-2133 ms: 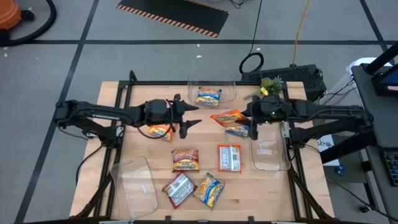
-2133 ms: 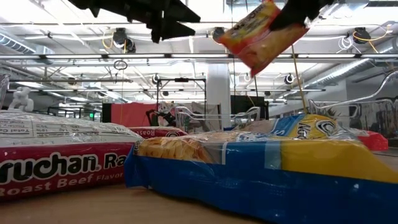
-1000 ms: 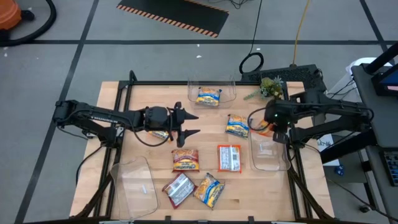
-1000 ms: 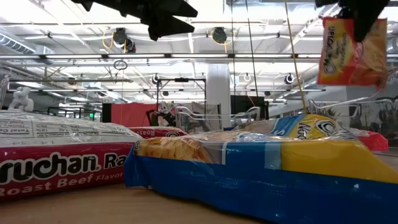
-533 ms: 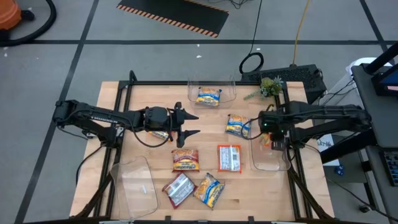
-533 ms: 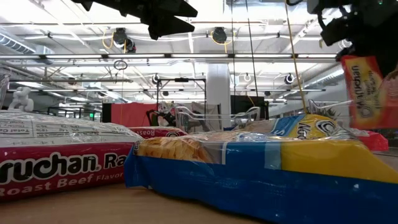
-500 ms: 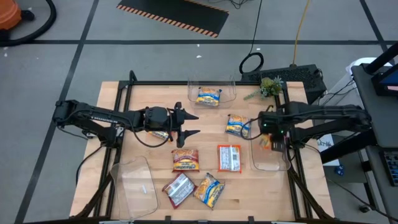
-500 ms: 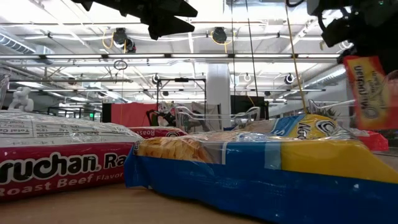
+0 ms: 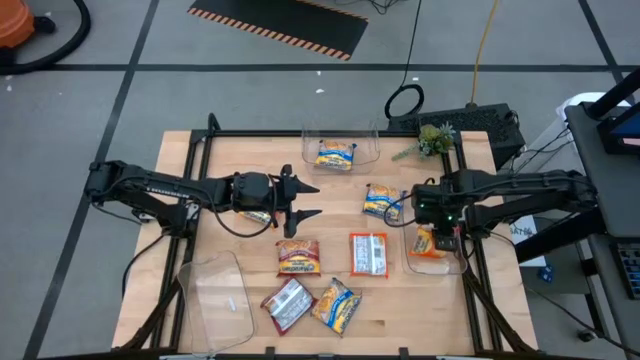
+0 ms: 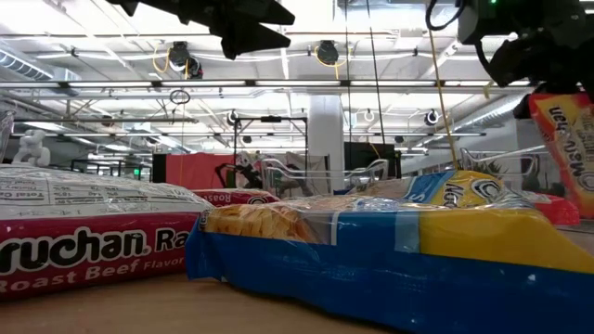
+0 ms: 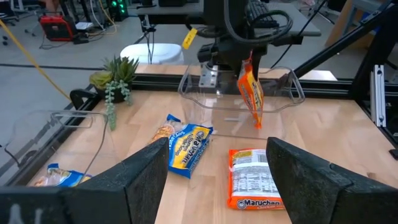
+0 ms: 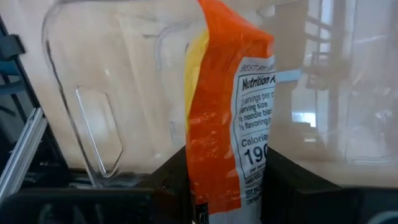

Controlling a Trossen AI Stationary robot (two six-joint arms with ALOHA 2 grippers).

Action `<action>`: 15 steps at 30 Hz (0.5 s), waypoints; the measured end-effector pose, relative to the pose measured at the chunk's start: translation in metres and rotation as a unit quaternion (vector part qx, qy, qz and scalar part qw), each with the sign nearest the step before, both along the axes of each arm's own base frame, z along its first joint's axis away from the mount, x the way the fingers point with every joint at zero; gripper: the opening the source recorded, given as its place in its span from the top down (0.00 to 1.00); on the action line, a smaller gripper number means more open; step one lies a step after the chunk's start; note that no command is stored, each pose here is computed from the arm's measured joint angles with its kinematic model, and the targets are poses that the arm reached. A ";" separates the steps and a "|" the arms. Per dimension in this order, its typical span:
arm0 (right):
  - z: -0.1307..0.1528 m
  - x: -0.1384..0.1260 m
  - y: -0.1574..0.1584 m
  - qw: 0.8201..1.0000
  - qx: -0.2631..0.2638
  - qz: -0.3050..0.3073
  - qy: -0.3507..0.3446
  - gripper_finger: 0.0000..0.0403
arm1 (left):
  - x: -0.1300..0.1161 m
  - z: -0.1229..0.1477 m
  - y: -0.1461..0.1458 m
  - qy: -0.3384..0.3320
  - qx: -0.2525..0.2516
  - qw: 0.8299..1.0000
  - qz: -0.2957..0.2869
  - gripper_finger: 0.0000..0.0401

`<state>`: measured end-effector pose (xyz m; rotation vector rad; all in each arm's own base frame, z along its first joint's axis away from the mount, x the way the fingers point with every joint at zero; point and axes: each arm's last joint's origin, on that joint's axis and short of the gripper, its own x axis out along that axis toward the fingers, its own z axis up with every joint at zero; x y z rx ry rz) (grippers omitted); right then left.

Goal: Sort Maruchan noodles
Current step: Put the middle orange noodle pack into the right transparent bin

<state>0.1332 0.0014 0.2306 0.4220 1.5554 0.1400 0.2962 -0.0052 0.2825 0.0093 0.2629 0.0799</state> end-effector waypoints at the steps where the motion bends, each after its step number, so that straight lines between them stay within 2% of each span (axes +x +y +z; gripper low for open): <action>1: -0.002 -0.001 0.000 1.000 0.006 0.001 0.002 0.73 | 0.000 0.000 0.000 0.000 0.000 1.000 0.000 0.32; 5: -0.004 -0.001 0.000 1.000 0.005 -0.002 0.008 0.73 | 0.000 0.000 0.000 0.000 0.000 1.000 0.000 0.32; 8: -0.005 -0.001 -0.001 0.999 -0.029 -0.013 0.011 0.72 | 0.000 0.000 0.000 0.000 0.000 1.000 0.000 0.32; 15: -0.006 0.000 -0.004 0.997 -0.070 -0.010 0.007 0.55 | 0.000 0.000 0.000 0.000 -0.008 1.000 0.002 0.32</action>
